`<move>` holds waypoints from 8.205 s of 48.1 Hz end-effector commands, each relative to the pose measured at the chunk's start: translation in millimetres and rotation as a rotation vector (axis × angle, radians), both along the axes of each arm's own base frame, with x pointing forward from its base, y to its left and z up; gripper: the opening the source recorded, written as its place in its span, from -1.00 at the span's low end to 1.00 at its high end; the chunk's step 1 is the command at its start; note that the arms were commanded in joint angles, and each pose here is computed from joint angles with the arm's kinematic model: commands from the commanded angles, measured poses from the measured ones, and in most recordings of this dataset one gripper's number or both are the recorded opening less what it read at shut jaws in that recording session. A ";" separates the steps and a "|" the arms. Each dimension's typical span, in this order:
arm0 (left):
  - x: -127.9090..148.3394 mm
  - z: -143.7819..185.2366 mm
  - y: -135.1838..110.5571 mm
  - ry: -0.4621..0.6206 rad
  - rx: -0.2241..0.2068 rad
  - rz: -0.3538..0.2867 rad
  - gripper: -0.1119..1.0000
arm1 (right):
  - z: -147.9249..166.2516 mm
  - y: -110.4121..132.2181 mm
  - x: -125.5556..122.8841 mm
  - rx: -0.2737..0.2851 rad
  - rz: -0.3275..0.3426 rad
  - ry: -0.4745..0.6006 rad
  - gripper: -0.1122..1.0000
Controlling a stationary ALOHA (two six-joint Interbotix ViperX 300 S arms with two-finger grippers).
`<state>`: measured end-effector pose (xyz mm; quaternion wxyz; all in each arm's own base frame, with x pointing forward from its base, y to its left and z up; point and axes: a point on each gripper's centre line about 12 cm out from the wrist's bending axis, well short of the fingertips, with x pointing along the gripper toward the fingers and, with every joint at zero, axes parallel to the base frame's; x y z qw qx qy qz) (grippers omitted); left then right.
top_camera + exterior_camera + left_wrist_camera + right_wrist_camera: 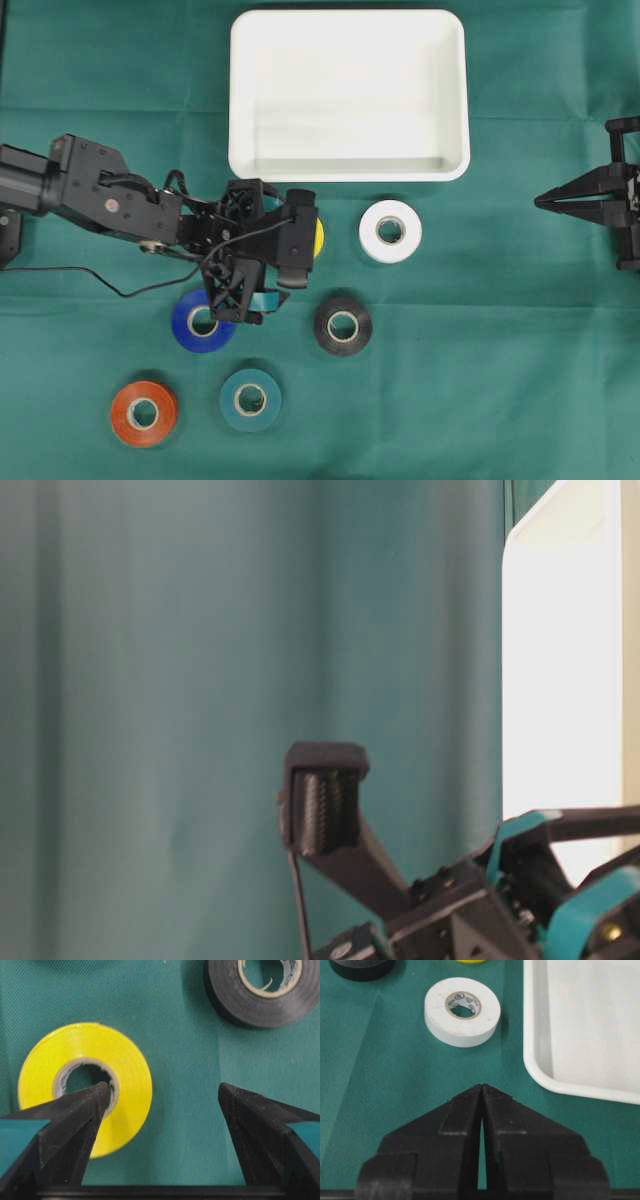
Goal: Put the tape into the white case with the left arm.
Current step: 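Lower the left gripper into the yellow roll's hole and grasp it, then carry the yellow roll into the white tray and release it, then withdraw the left gripper from the tray toward the white roll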
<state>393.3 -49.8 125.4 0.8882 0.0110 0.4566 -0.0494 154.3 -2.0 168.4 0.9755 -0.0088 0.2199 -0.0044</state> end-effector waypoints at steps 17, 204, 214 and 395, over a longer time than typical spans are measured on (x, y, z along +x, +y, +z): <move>12.9 -1.1 -0.3 -0.012 0.000 0.002 0.94 | 4.2 0.0 2.4 0.001 0.000 -0.014 -0.97; 129.4 70.0 181.7 -0.251 0.204 0.168 0.94 | 4.0 0.1 -2.1 -0.002 0.001 -0.046 -0.97; 123.9 77.9 155.2 -0.258 0.197 0.125 0.94 | 4.0 0.1 -2.1 0.000 0.001 -0.046 -0.97; -15.3 68.4 25.0 -0.243 0.070 -0.039 0.91 | 3.4 0.1 -2.3 0.001 0.000 -0.044 -0.97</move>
